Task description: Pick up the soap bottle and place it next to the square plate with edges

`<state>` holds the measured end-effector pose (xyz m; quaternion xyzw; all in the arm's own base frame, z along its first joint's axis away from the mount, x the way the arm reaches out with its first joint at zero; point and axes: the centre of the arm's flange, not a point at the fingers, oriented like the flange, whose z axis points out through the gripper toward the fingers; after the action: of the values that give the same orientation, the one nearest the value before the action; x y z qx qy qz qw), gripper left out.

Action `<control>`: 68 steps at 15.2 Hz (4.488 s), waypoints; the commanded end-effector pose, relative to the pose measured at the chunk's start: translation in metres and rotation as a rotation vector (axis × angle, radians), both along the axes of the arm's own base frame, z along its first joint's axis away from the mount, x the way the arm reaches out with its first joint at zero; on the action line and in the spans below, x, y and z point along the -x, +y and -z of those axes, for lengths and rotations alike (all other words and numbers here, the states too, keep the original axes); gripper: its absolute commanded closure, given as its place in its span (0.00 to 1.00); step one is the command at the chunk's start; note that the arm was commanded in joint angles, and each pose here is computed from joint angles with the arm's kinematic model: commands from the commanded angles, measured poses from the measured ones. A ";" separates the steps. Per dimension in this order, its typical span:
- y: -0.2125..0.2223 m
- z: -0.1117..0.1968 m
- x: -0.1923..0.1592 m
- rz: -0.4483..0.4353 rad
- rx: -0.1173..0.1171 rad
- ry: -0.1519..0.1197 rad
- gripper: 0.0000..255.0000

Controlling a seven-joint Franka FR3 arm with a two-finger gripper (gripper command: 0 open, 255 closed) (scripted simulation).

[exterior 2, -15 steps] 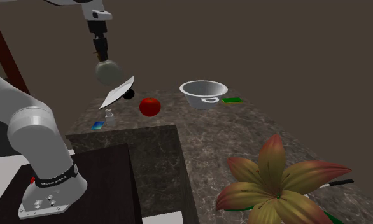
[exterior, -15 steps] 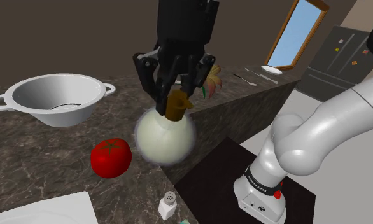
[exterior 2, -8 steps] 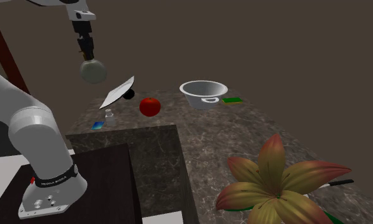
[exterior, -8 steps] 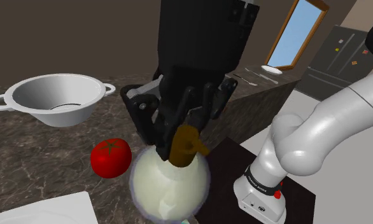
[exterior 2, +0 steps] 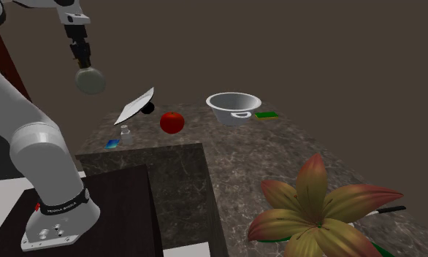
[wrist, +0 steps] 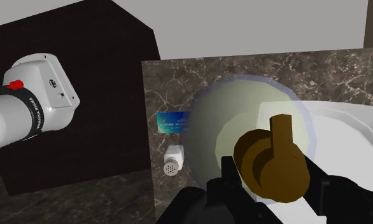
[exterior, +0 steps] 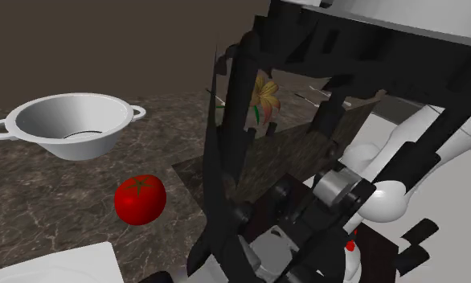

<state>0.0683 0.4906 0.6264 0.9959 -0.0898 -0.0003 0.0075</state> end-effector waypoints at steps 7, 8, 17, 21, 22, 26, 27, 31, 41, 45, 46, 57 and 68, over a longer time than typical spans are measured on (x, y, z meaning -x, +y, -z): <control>0.044 0.010 0.052 0.002 -0.002 0.000 1.00; 0.044 0.015 0.052 0.002 -0.002 0.000 1.00; 0.044 0.063 0.052 0.002 -0.002 0.000 1.00; 0.044 0.084 0.052 0.002 -0.002 0.000 1.00; 0.044 0.089 0.052 0.002 -0.002 0.000 1.00; 0.044 0.110 0.052 0.002 -0.002 0.000 1.00; 0.044 0.116 0.052 0.002 -0.002 0.000 1.00; 0.044 0.137 0.052 0.002 -0.002 0.000 1.00; 0.044 0.189 0.052 0.002 -0.002 0.000 1.00; 0.044 0.211 0.052 0.002 -0.002 0.000 1.00; 0.044 0.216 0.052 0.002 -0.002 0.000 1.00; 0.044 0.231 0.052 0.002 -0.002 0.000 0.00; 0.045 0.181 0.052 0.002 -0.002 0.000 0.00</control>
<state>0.0166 0.5351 0.4431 0.9958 -0.0910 -0.0001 0.0062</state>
